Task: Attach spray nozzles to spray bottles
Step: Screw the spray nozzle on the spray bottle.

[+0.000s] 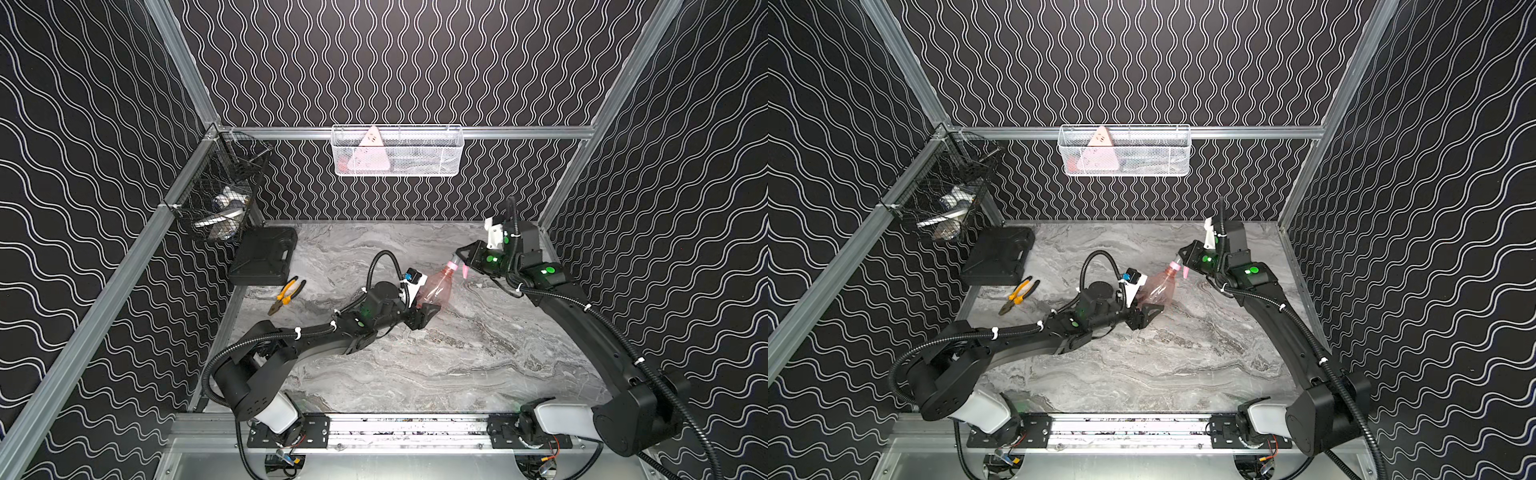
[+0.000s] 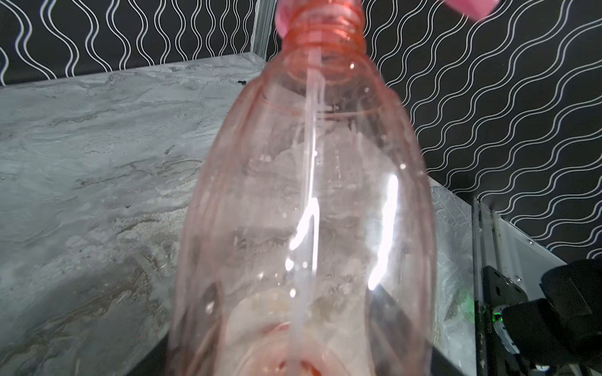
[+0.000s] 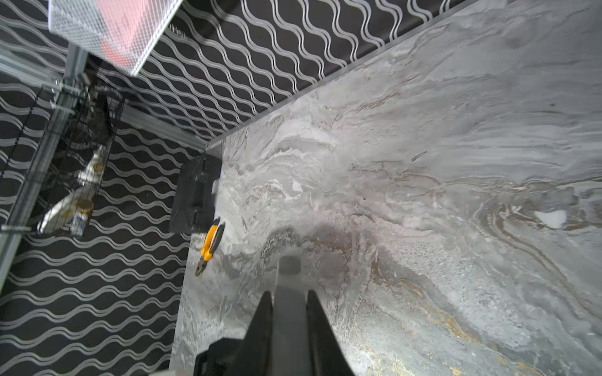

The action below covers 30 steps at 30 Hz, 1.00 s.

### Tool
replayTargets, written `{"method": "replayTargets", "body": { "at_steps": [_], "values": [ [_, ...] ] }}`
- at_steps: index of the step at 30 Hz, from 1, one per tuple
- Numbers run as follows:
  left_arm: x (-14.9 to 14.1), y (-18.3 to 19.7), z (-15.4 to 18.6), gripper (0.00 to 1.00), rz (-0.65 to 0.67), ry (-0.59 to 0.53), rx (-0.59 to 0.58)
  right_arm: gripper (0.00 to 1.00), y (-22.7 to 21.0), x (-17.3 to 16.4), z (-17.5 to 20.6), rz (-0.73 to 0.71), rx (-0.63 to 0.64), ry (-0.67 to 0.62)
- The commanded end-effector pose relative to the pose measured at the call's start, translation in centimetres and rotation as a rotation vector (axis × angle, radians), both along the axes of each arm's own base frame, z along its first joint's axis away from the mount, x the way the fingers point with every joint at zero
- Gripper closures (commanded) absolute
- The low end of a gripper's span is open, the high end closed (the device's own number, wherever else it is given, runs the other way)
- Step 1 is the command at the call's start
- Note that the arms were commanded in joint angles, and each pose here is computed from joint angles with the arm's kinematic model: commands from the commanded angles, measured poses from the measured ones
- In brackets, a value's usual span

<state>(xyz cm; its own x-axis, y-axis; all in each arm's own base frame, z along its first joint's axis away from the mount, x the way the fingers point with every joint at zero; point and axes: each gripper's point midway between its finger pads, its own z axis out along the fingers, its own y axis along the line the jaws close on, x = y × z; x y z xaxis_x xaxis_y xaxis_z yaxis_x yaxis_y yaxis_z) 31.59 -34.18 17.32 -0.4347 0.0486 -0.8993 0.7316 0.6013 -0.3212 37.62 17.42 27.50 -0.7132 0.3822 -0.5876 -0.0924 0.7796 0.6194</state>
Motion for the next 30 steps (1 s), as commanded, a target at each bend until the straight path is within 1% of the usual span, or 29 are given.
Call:
{"method": "replayTargets", "body": {
  "at_steps": [1, 5, 10, 19, 25, 26, 30],
  "values": [
    [0.0, -0.9, 3.3, 0.48, -0.037, -0.075, -0.127, 0.82, 0.9, -0.1, -0.8, 0.043, -0.059, 0.009],
    [0.1, -0.7, 3.3, 0.48, -0.035, -0.08, -0.119, 0.82, 2.0, -0.4, -1.2, 0.078, -0.099, 0.009],
    [0.8, -0.1, 3.5, 0.49, -0.019, -0.087, -0.133, 0.83, 1.9, -0.7, -1.2, 0.072, -0.114, 0.016],
    [1.6, 0.3, 4.0, 0.49, -0.004, -0.088, -0.182, 0.83, 1.5, -1.8, 0.6, 0.062, -0.105, -0.018],
    [2.0, 0.3, 4.3, 0.5, 0.004, -0.097, -0.196, 0.83, 2.5, -2.4, 0.0, 0.084, -0.12, -0.01],
    [2.0, 0.3, 4.5, 0.5, 0.005, -0.101, -0.204, 0.83, 3.5, -2.9, 0.0, 0.109, -0.125, -0.017],
    [2.5, 0.5, 5.0, 0.52, 0.026, -0.124, -0.235, 0.83, 4.6, -3.6, -0.4, 0.129, -0.193, -0.036]
  ]
}}
